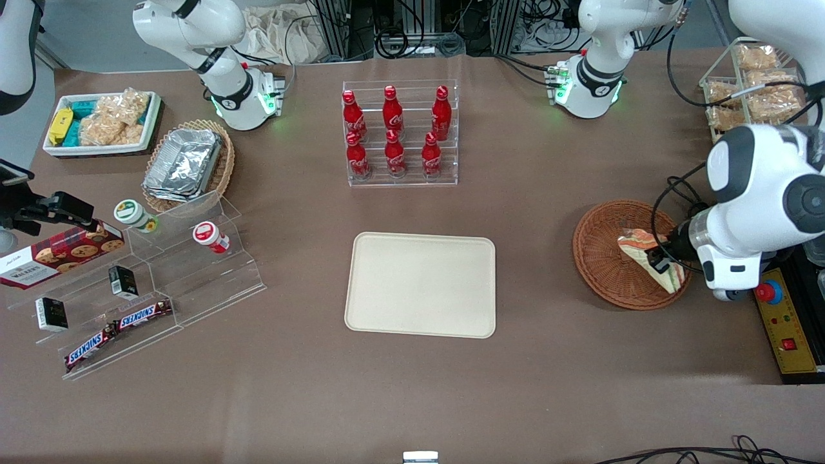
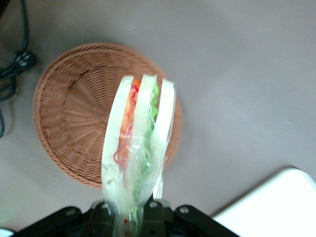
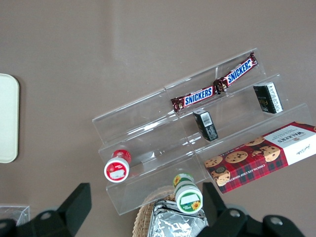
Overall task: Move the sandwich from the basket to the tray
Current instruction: 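Lift the sandwich and carry it over the cream tray, then lower the sandwich onto the tray and open the left gripper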
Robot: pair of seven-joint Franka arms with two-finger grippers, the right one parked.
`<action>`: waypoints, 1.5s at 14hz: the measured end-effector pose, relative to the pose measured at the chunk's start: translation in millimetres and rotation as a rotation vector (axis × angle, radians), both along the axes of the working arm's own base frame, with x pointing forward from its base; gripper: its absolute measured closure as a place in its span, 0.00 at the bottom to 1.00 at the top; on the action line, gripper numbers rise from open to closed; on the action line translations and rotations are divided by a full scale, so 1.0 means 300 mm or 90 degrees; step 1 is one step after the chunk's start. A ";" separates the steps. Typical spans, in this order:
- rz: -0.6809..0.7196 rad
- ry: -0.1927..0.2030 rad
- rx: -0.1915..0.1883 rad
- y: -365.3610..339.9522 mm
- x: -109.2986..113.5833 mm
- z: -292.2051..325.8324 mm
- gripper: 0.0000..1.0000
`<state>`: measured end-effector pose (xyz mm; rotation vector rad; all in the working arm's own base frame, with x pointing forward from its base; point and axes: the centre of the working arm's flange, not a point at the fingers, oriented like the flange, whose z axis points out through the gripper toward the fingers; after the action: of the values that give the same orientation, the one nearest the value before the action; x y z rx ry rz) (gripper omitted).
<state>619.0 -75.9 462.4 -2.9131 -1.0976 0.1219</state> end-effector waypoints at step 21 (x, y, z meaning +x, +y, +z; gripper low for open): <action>-0.367 0.006 -0.041 -1.115 -0.042 -0.767 0.73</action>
<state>606.3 -410.3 232.4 -3.1384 -0.2214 0.1541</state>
